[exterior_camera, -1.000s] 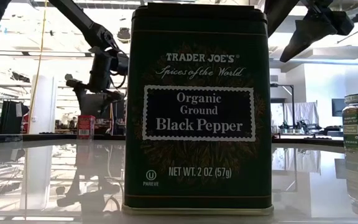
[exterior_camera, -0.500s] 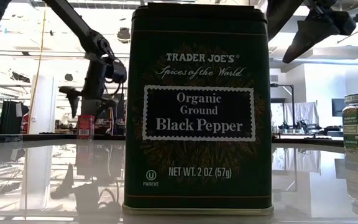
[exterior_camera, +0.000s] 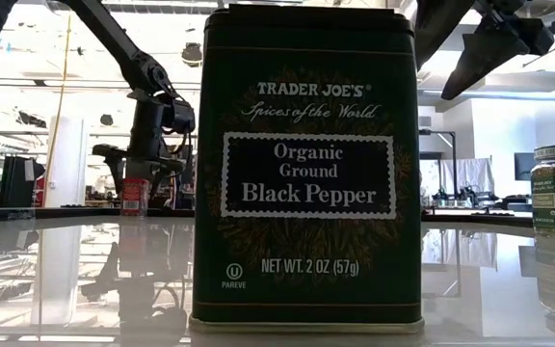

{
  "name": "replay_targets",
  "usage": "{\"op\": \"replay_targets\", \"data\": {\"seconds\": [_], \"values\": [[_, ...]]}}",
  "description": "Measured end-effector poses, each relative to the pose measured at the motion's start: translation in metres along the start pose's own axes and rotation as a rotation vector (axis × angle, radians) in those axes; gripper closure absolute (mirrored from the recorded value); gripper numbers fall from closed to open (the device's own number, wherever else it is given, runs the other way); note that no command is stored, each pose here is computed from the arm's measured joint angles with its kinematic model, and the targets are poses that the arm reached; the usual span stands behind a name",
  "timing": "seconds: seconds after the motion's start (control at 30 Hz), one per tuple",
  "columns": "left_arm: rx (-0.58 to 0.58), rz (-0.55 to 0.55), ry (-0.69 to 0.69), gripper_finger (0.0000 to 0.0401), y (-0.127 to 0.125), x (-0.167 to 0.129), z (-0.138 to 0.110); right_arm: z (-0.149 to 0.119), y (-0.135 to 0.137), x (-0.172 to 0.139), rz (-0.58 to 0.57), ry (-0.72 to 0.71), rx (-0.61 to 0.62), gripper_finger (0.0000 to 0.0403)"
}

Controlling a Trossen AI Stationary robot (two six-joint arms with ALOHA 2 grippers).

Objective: Sort spices by type
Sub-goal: Put the red seasoning can into the bottom black bin

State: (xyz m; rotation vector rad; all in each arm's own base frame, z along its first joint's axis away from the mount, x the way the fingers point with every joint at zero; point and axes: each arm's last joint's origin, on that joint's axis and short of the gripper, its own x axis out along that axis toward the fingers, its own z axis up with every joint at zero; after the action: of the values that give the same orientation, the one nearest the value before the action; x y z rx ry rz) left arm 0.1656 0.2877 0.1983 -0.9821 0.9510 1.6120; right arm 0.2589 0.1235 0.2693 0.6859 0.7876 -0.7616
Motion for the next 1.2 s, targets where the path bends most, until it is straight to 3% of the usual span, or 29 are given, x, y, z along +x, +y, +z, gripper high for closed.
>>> {"op": "replay_targets", "data": {"seconds": [0.73, 0.87, 1.2], "values": [[0.117, 0.0, -0.002, 0.0087, -0.0001, -0.0002, 0.0002, -0.0048, 0.0005, -0.0029, 0.007, 0.005, -0.007, 0.01], [0.069, 0.003, 0.001, 0.0088, 0.0006, 0.0001, 0.0004, -0.0048, 0.0003, -0.0028, 0.006, 0.005, -0.008, 0.01], [0.037, 0.007, 0.002, 0.0141, 0.0038, 0.0013, 0.0031, -0.0047, 0.0004, -0.0028, 0.006, 0.004, -0.007, 0.01]]}}
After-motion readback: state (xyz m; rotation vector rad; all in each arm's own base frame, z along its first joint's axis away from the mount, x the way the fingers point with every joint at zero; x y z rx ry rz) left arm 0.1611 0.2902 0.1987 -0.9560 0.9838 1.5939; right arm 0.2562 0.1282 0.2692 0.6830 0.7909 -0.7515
